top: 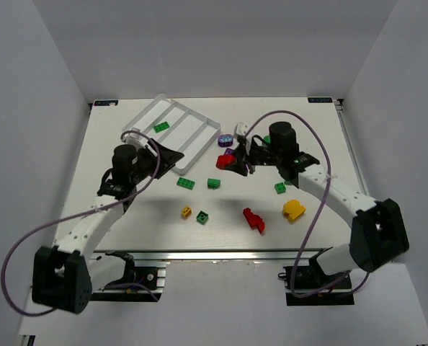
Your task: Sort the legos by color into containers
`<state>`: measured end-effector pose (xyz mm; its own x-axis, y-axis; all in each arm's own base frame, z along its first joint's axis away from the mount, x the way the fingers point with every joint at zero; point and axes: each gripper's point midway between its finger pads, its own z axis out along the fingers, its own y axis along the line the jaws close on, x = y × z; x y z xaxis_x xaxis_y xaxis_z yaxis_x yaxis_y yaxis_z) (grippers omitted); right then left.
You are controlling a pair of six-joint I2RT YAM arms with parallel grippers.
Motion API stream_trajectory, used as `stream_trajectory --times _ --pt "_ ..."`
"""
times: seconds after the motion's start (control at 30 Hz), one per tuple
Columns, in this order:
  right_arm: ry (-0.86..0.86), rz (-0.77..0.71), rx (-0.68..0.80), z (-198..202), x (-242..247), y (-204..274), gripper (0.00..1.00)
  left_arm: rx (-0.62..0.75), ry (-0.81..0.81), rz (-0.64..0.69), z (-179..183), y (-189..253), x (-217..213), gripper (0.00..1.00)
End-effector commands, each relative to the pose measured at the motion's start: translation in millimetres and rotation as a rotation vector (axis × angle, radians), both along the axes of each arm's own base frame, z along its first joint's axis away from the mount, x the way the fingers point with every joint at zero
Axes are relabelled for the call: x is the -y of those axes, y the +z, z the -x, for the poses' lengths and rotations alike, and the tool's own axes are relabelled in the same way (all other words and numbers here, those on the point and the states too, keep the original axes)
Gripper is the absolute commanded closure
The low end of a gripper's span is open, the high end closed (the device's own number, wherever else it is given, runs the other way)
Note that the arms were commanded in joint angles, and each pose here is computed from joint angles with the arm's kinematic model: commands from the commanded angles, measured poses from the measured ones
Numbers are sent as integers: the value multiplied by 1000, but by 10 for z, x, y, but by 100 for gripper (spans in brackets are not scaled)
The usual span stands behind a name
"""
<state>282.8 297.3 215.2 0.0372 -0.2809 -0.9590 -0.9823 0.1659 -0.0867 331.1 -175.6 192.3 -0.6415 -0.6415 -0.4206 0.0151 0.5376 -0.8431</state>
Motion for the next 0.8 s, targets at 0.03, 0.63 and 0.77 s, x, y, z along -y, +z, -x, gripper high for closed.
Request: stream_trajectory --times 0.03,0.63,0.77 --pt "-159 -38 -64 -514 -333 291 100 31 170 -131 145 73 -403 31" --pt "-319 -78 -172 -1968 -1881 -371 100 -118 538 -362 912 -23 -1332 22" --pt "-333 -71 -154 -2096 -1951 -606 86 -93 540 -331 978 29 -1328 21"
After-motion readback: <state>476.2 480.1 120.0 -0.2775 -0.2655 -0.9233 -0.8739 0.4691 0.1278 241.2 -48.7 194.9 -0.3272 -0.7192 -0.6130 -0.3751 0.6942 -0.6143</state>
